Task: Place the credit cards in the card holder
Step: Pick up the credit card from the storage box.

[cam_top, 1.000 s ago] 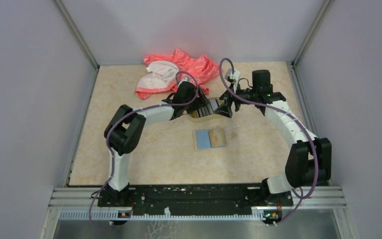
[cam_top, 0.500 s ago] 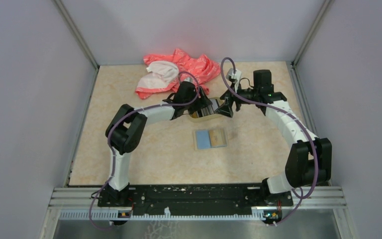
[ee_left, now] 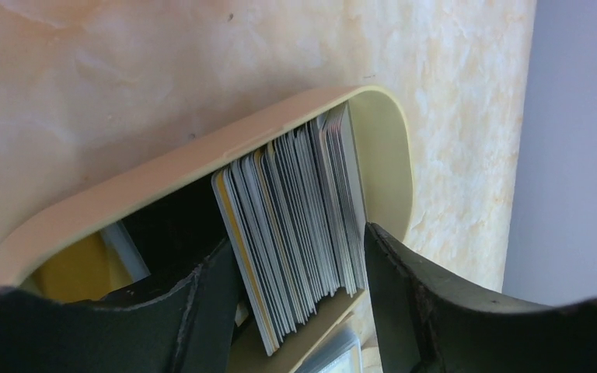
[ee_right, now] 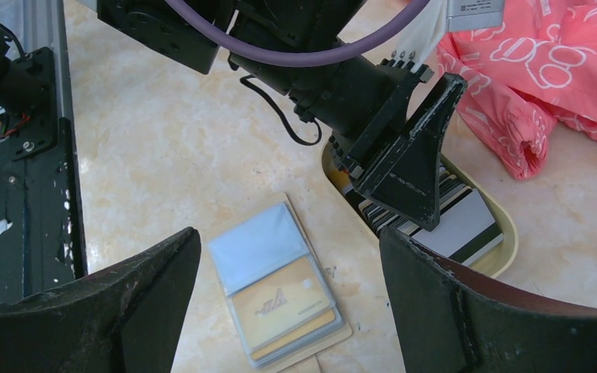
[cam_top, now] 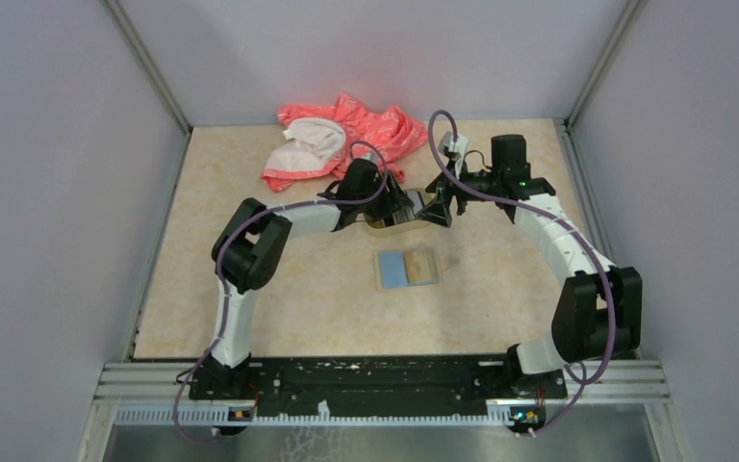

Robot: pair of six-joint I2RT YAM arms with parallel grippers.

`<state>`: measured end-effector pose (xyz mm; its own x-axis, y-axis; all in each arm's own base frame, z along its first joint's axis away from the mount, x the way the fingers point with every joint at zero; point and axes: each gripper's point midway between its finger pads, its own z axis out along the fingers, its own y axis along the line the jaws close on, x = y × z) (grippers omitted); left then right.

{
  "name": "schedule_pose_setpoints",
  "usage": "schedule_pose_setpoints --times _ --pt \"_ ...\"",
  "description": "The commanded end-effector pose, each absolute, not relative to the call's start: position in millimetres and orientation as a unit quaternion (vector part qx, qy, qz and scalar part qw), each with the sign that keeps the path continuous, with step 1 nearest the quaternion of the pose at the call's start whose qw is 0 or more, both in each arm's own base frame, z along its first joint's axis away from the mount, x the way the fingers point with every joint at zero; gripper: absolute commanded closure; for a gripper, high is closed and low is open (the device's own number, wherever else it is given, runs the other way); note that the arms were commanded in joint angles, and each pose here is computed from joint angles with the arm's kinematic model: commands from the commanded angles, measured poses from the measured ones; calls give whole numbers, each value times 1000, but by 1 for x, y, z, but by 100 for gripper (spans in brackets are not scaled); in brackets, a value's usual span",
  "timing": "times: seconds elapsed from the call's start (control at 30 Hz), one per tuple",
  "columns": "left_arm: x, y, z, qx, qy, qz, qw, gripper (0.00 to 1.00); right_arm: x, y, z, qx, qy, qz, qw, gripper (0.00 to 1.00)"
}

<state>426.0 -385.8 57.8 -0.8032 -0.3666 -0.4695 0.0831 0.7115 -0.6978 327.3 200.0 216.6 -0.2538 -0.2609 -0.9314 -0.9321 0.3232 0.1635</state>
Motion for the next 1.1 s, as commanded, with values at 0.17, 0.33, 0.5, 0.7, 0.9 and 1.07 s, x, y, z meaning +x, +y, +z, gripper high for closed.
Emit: schedule_pose_setpoints --times 0.17,0.33,0.5,0.7,0.9,1.07 --pt "424 -397 65 -56 859 -422 284 36 325 199 241 -448 660 388 461 16" --pt "419 -388 85 -53 843 -445 297 36 325 199 240 -447 661 390 460 16" --pt "416 -380 96 -56 834 -461 299 36 325 199 239 -447 661 391 459 16" --pt "413 -375 99 -56 828 -474 295 36 325 199 238 -446 662 391 459 16" --pt "414 -367 99 -60 831 -465 299 41 325 198 238 -446 662 391 458 16" --pt "417 -360 95 -63 840 -444 305 46 325 199 238 -446 662 392 458 16"
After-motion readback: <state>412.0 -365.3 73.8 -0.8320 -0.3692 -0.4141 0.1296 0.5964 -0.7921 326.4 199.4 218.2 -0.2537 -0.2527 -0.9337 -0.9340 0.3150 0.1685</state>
